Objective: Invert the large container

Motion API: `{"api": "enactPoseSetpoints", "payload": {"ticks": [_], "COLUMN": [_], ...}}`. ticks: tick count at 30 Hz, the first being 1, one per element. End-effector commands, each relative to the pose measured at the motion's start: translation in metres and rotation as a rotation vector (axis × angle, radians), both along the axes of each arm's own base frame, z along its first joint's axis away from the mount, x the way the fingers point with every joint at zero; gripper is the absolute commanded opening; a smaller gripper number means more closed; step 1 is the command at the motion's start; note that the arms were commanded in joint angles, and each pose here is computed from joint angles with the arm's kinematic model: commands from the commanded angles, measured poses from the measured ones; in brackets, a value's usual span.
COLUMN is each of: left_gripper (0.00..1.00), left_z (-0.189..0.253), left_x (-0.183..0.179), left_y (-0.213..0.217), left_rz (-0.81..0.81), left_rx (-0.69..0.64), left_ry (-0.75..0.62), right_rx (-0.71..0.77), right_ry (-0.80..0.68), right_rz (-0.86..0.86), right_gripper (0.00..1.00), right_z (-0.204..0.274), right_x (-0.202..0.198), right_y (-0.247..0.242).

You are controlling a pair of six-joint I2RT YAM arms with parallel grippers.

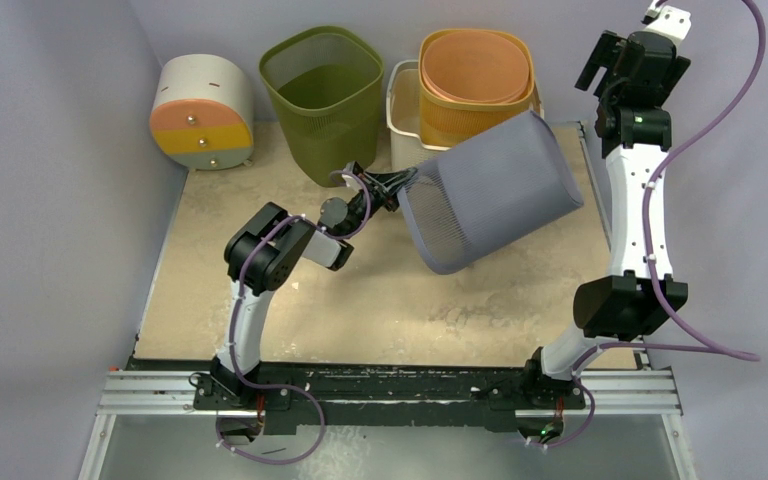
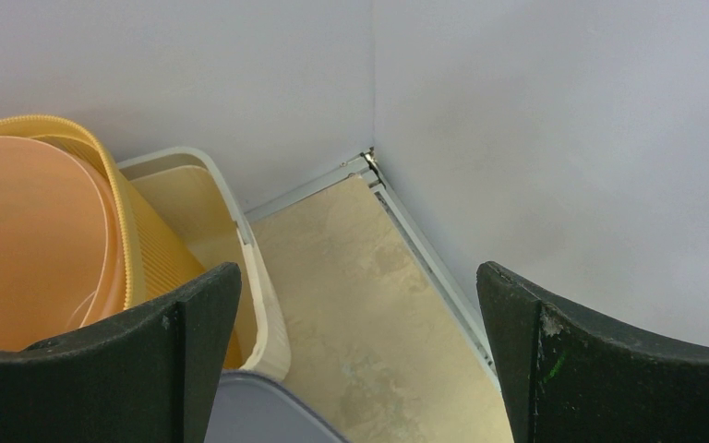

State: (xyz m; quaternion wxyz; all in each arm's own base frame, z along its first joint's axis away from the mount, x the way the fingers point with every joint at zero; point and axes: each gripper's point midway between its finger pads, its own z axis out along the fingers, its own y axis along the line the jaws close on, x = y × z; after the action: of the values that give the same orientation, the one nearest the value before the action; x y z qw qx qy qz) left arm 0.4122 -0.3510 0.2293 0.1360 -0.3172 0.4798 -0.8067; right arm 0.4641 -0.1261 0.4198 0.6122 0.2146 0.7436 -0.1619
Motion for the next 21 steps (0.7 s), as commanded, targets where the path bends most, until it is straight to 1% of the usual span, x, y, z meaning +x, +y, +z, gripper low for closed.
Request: {"api": "enactPoseSetpoints", "payload": {"ticks": [1,4,7,10,15,17,21], "left_gripper": [0.0,0.0,0.06,0.14,0.35,0.37,0.39], "left_z": [0.015,0.01,0.005,-0.008,-0.03,-0.033,-0.039], "left_x": [-0.024,-0.022,-0.02,-0.02,-0.02,-0.02,-0.021], "left_y": [0.018,0.022,0.026,0.034,0.046,0.048,0.051], "left_rz": [-0.094,-0.124,-0.149,-0.159,-0.157,-0.157,-0.161], "left_rx": [-0.066,-0.043,-0.021,0.015,0.062,0.072,0.087], "left_ry": [-0.11,-0.116,-0.125,-0.111,-0.076,-0.075,-0.07], "right_rx": [0.007,0.018,0.026,0.031,0.037,0.041,0.047], "right_ry": [-0.046,-0.039,-0.034,-0.027,-0.017,-0.014,-0.011], "right_rz": [0.015,0.025,0.034,0.04,0.043,0.048,0.054], "right_gripper": [1.0,1.0,1.0,1.0,1.0,1.0,1.0], "right_z": [0.012,0.007,0.003,-0.001,-0.007,-0.009,-0.012], "right_x": [-0.001,0.002,0.005,0.006,0.008,0.008,0.009], "right_y": [0.002,0.004,0.006,0.007,0.007,0.008,0.01]}}
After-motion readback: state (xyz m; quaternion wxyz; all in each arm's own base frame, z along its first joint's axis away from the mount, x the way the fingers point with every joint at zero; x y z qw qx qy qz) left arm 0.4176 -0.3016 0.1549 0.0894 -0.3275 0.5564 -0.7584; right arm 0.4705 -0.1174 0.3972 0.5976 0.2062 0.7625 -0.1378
